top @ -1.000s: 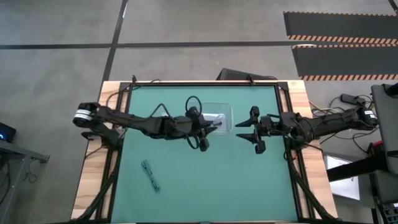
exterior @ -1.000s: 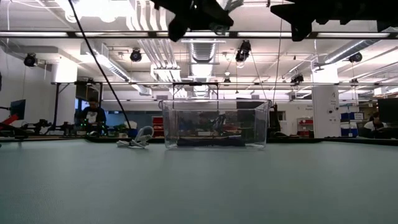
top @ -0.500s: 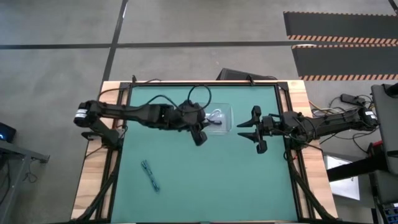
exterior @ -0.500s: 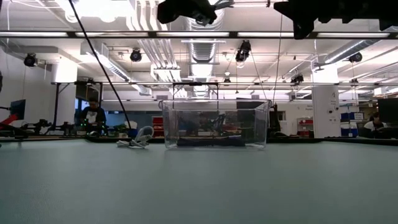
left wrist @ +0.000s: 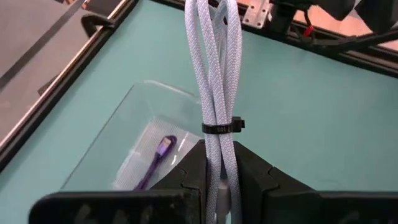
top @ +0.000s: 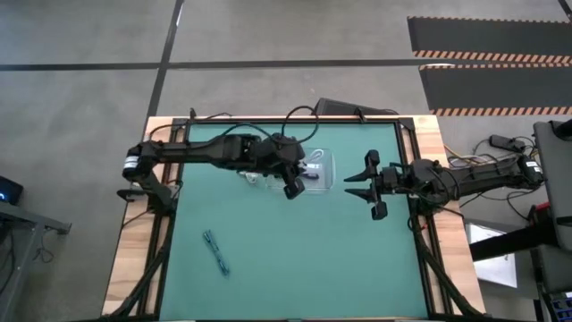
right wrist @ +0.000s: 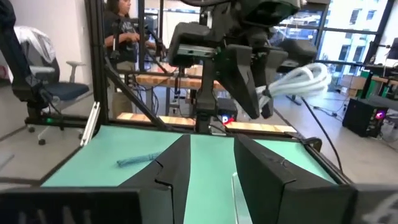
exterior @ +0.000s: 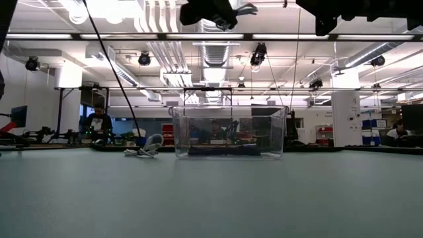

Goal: Pick and place USB-C Cables
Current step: Put the right white charger cable into the transparent container

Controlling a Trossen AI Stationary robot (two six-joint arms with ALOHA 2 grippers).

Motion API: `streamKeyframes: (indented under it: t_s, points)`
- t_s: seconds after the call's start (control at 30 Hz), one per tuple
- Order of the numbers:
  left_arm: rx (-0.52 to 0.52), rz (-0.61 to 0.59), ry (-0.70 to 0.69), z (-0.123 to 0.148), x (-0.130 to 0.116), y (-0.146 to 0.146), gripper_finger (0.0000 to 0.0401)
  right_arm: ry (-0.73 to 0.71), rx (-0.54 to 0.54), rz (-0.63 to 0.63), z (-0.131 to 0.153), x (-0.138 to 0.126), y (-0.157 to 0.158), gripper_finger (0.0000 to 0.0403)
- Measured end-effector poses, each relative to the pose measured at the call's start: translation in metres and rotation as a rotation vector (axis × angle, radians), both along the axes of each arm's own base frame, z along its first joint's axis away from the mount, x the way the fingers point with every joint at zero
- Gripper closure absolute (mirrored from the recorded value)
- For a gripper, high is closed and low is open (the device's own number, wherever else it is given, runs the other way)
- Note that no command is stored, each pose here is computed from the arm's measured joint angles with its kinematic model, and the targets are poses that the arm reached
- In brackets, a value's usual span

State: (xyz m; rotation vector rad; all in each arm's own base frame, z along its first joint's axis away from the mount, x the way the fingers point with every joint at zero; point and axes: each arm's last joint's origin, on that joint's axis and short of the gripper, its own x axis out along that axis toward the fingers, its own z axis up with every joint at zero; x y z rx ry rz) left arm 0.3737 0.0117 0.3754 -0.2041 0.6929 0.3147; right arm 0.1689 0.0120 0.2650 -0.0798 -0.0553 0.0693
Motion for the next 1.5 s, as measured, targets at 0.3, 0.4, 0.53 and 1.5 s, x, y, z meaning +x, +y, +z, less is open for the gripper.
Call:
streamKeyframes:
  t_s: [0.3,0.4,0.53,1.5]
  points:
    - [-0.021,-0.079,0.124,-0.017,0.024,0.019,0.0369,-0.006,-0.026,-0.001,0.003,-0.010,-0.001,0.0303]
    - [-0.014,-0.091,0.215,-0.026,0.026,0.025,0.0369,-0.011,-0.032,-0.002,0.004,-0.011,-0.001,0.0309]
    - [-0.003,-0.105,0.304,-0.034,0.028,0.036,0.0369,-0.012,-0.034,-0.002,0.004,-0.012,-0.001,0.0316]
    - [-0.021,-0.208,0.535,-0.087,0.036,0.087,0.0369,0.001,-0.040,-0.003,0.003,-0.012,-0.001,0.0332]
